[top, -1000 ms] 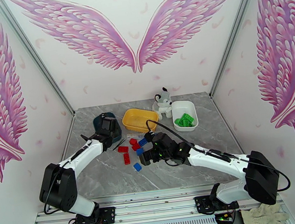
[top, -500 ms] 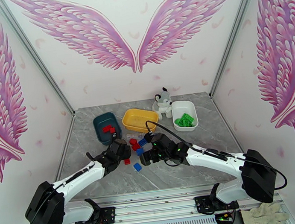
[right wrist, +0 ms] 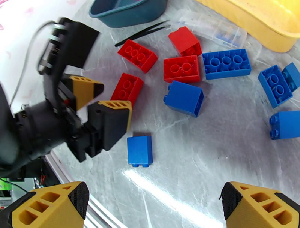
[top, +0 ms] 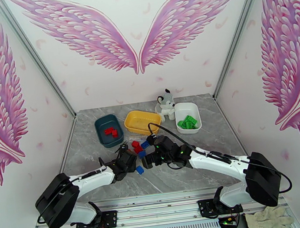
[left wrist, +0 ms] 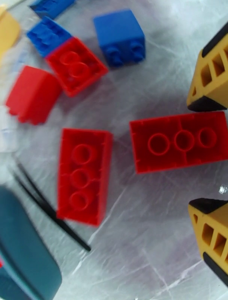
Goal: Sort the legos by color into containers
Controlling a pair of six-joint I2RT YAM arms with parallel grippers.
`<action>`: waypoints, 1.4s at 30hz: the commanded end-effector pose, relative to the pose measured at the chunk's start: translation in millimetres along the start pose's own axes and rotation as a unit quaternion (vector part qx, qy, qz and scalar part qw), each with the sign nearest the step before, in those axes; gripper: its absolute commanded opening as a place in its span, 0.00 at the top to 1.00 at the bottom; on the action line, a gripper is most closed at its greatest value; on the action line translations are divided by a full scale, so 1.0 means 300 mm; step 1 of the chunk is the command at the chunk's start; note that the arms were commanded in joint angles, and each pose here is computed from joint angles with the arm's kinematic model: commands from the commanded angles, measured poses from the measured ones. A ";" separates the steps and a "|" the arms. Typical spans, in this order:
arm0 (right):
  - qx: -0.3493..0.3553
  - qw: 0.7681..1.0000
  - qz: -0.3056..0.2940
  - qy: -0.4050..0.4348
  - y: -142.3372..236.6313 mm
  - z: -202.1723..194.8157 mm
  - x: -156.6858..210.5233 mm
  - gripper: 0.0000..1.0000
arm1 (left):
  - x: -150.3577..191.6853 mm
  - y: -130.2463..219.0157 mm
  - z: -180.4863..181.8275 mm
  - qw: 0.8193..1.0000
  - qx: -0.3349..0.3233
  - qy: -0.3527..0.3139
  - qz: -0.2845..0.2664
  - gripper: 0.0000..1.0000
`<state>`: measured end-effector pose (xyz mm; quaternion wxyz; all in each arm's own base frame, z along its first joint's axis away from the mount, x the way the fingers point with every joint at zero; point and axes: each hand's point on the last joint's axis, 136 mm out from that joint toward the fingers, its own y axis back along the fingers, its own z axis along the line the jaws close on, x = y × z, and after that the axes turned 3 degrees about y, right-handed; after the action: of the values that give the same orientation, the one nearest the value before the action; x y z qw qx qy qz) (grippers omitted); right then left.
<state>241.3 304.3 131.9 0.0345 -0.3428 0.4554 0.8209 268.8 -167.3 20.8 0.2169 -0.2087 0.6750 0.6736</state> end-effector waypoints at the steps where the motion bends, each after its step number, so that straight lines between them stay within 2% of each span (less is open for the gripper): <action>1: 0.004 1.000 0.001 -0.002 -0.009 -0.004 0.005 0.00 | -0.046 -0.005 -0.047 1.000 0.008 0.007 -0.018 0.37; 8: 0.005 1.000 0.000 -0.004 -0.007 -0.009 0.004 0.00 | -0.043 -0.022 -0.061 1.000 0.010 0.008 -0.018 0.43; 18: -0.002 1.000 0.002 -0.005 -0.010 -0.002 0.005 0.03 | -0.068 0.023 -0.056 0.999 0.016 0.012 -0.034 0.65; 24: -0.040 0.999 0.000 -0.003 -0.014 0.040 0.004 0.03 | -0.120 0.111 -0.038 0.996 0.039 0.033 -0.068 0.67; 28: -0.071 0.997 -0.013 -0.002 -0.013 0.069 -0.005 0.02 | -0.191 0.181 -0.015 0.993 0.051 0.050 -0.099 0.67; 32: -0.085 0.995 -0.052 0.001 0.013 0.073 -0.037 0.00 | -0.286 0.220 0.035 0.988 0.050 0.073 -0.123 0.66; 38: -0.102 0.989 -0.104 0.002 0.077 0.076 -0.070 0.01 | -0.456 0.212 0.158 0.981 0.037 0.126 -0.144 0.66; 42: -0.069 0.988 -0.137 -0.004 0.119 0.035 -0.093 0.01 | -0.573 0.184 0.229 0.977 0.017 0.148 -0.150 0.66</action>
<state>233.0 306.8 162.5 0.0780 -0.3912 0.3508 0.8472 358.9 -101.4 151.1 0.2087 -0.4027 0.6701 0.5876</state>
